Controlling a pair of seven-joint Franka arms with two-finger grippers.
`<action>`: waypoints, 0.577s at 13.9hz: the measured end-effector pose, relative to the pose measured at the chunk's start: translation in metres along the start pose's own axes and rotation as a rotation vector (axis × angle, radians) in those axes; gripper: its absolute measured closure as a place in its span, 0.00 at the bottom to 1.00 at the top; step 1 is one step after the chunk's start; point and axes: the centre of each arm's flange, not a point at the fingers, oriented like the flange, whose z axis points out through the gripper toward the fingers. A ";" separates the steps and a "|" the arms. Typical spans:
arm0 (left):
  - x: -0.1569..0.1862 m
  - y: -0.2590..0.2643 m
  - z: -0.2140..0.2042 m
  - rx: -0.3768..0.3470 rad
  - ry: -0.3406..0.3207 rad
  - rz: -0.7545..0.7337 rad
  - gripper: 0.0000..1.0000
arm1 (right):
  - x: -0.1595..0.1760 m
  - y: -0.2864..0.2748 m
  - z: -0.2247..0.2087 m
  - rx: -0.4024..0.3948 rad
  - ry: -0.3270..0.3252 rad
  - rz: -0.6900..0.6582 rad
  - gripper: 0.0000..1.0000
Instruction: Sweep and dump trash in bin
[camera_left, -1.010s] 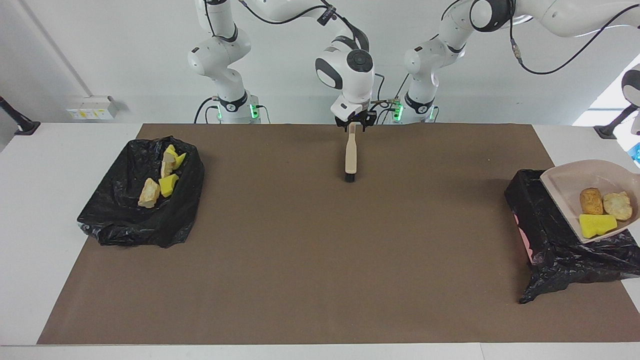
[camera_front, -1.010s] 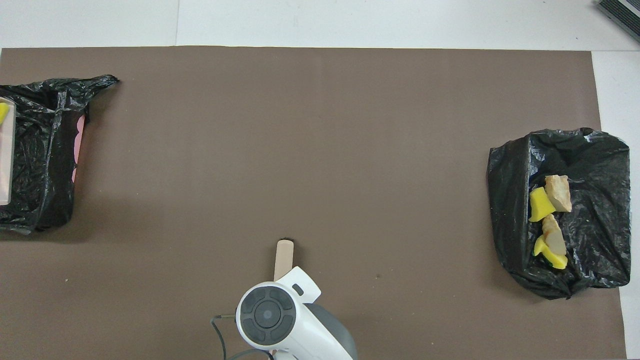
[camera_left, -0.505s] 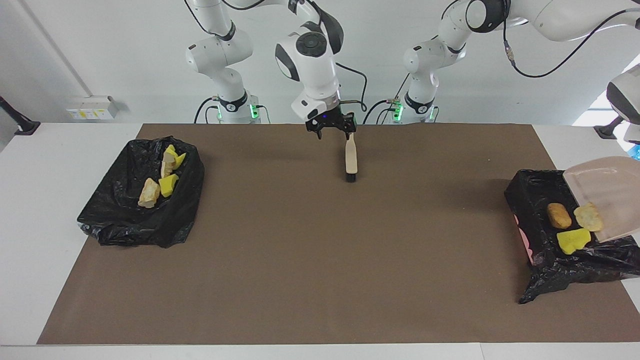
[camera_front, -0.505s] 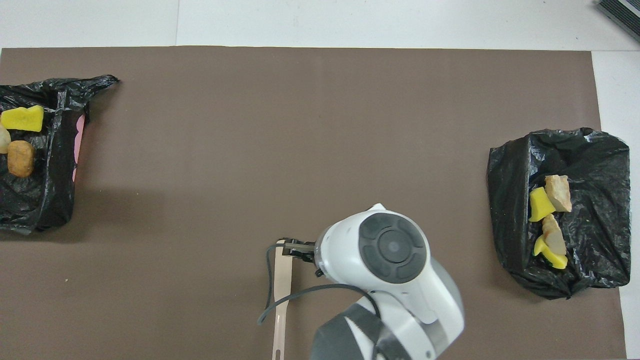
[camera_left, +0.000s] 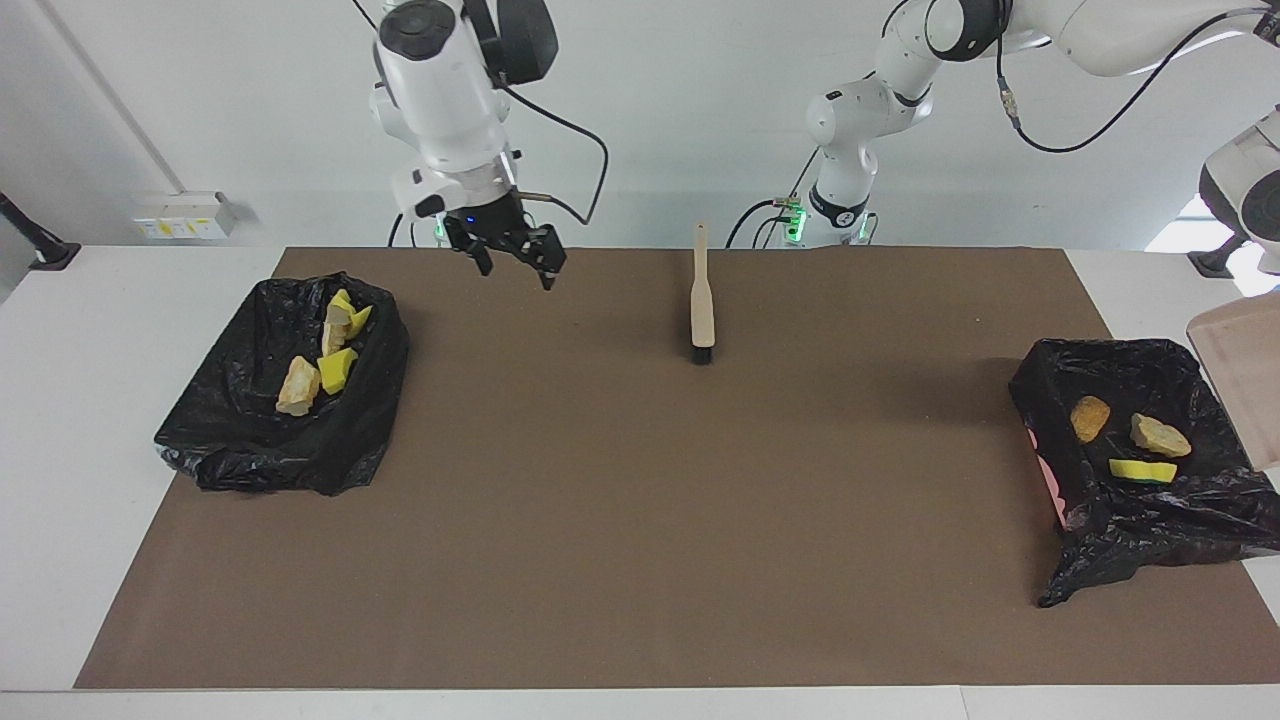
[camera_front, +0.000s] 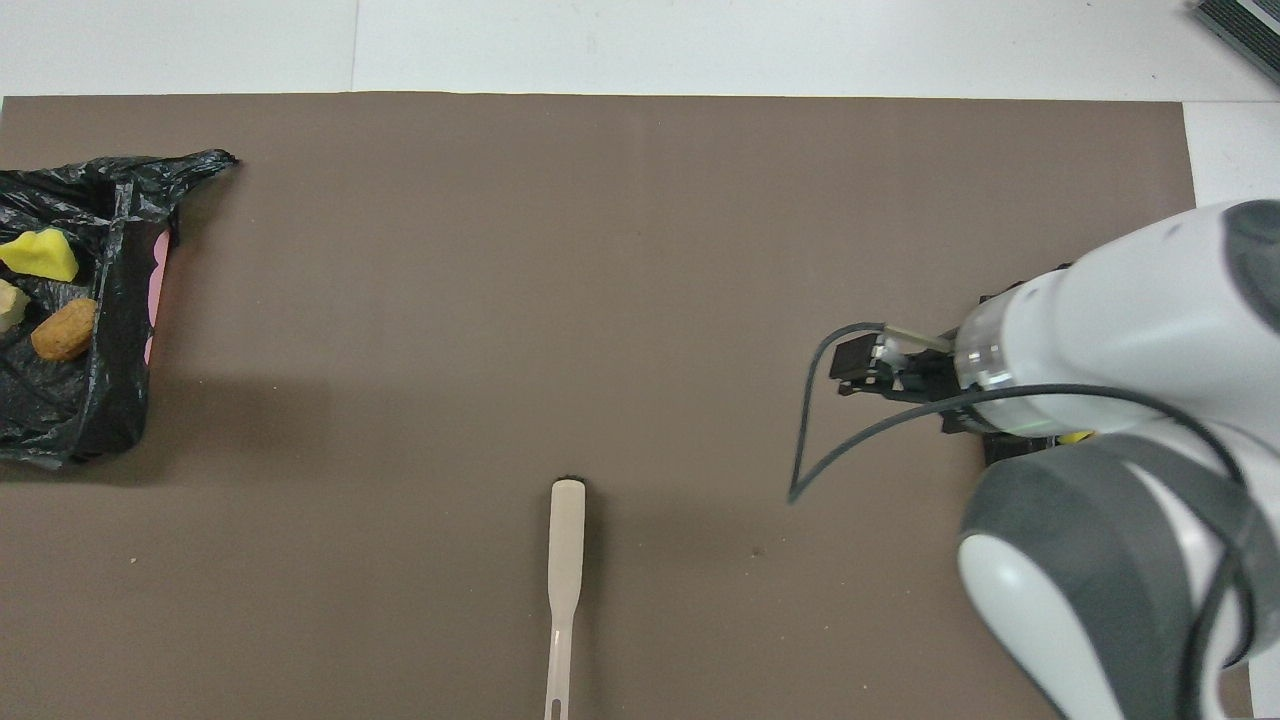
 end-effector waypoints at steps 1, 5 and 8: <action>-0.001 0.000 -0.010 0.016 0.033 -0.020 0.69 | 0.012 0.020 -0.013 -0.022 0.016 -0.022 0.00; 0.013 -0.001 -0.047 0.042 0.289 -0.119 0.69 | 0.020 0.043 -0.047 -0.104 0.029 -0.093 0.00; 0.036 -0.003 -0.053 0.014 0.508 -0.256 0.69 | 0.027 0.050 -0.055 -0.135 -0.013 -0.121 0.00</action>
